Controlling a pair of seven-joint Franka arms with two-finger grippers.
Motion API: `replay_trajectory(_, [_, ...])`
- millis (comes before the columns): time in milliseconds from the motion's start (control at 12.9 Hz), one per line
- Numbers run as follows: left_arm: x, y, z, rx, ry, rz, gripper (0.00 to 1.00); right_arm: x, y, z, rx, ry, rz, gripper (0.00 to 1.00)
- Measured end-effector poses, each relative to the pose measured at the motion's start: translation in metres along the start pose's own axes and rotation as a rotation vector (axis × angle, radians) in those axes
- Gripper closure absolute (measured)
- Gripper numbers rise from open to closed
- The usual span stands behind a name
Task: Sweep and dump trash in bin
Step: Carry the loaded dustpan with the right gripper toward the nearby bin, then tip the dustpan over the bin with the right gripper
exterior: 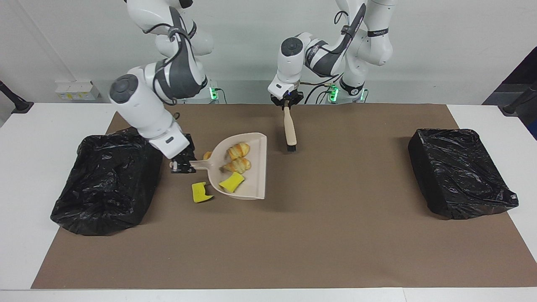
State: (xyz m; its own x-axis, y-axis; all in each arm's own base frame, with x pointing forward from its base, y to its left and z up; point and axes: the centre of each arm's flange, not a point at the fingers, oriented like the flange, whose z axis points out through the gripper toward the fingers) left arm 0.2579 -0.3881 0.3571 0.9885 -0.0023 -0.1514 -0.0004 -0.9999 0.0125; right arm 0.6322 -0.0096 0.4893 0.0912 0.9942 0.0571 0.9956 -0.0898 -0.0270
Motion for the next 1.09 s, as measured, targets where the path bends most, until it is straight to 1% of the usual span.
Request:
replay_trajectory(233, [0.001,0.000,0.006,-0.022,0.023,0.000,0.74,-0.054,-0.004,-0.024,-0.011,-0.068,0.022,0.69])
replay_trajectory(467, [0.005,0.001,0.009,-0.040,0.038,-0.007,0.74,-0.117,-0.011,-0.041,-0.018,-0.168,0.012,0.69])
replay_trajectory(778, [0.008,0.001,0.017,-0.036,0.034,-0.026,0.74,-0.220,-0.032,-0.054,0.009,-0.285,0.001,0.69])
replay_trajectory(933, [0.009,0.001,0.018,-0.035,0.033,-0.048,0.74,-0.262,-0.043,-0.064,0.002,-0.374,0.019,0.69])
replay_trajectory(1011, [0.009,0.001,0.018,-0.034,0.032,-0.052,0.73,-0.278,-0.047,-0.069,0.001,-0.435,0.022,0.69])
replay_trajectory(1089, [0.009,0.001,0.018,-0.035,0.032,-0.053,0.64,-0.287,-0.048,-0.073,0.003,-0.498,0.013,0.69])
